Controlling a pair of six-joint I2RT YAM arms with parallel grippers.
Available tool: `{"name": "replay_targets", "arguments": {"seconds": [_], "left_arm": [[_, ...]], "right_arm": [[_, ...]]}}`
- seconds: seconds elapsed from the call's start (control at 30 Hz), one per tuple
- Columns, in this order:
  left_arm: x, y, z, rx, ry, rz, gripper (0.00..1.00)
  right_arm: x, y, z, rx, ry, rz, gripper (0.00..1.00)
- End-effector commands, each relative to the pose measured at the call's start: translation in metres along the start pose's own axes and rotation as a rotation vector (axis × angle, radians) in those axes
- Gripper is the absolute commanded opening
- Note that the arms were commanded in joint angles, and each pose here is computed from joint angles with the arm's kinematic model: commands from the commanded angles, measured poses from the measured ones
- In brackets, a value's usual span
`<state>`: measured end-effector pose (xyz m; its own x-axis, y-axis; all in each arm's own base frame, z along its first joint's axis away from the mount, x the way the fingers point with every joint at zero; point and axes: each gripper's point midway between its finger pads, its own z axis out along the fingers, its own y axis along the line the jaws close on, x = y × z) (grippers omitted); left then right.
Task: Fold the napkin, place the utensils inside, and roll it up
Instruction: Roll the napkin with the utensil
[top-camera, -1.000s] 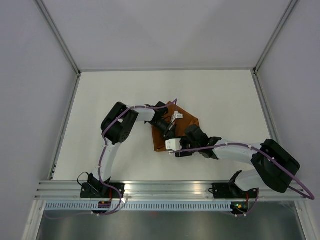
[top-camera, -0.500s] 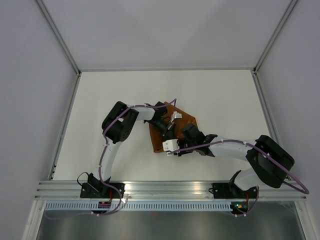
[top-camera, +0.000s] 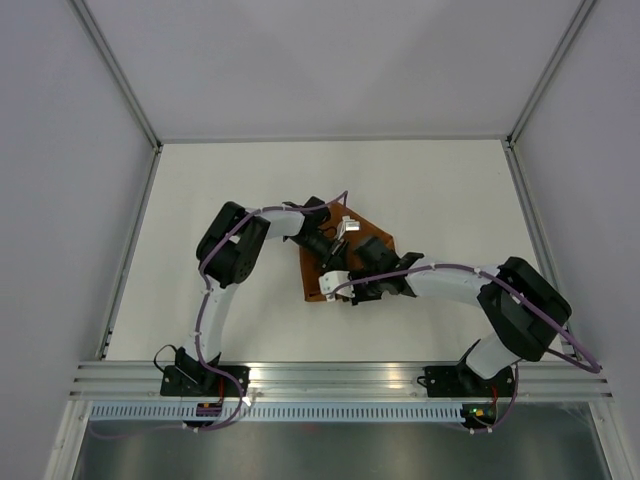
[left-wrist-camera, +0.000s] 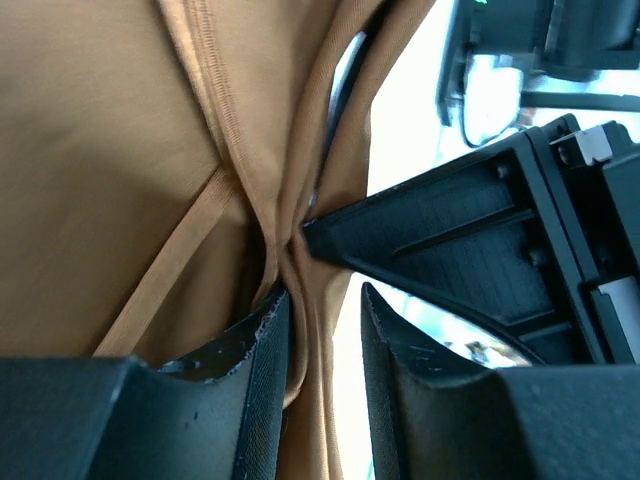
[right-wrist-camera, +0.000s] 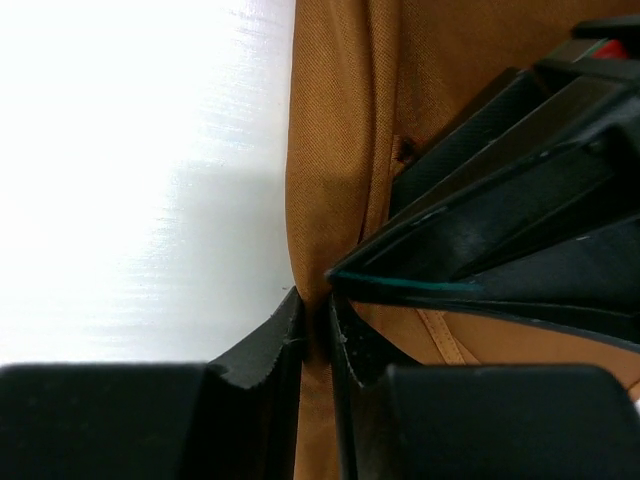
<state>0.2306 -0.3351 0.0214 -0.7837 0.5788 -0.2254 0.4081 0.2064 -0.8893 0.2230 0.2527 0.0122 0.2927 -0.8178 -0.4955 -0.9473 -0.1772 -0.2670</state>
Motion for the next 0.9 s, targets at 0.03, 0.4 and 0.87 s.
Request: {"name": "replay_targets", "arguments": {"seconds": [0.03, 0.4, 0.87], "left_arm": [[-0.034, 0.025, -0.037, -0.23, -0.127, 0.125, 0.4], [-0.076, 0.017, -0.104, -0.545, -0.386, 0.138, 0.38], [-0.066, -0.035, -0.145, -0.837, -0.776, 0.347, 0.37]], "right_arm": [[0.035, 0.064, 0.001, -0.296, 0.088, 0.146, 0.2], [0.041, 0.061, -0.009, -0.476, 0.013, 0.338, 0.19], [0.056, 0.053, -0.015, -0.675, -0.067, 0.563, 0.18]]}}
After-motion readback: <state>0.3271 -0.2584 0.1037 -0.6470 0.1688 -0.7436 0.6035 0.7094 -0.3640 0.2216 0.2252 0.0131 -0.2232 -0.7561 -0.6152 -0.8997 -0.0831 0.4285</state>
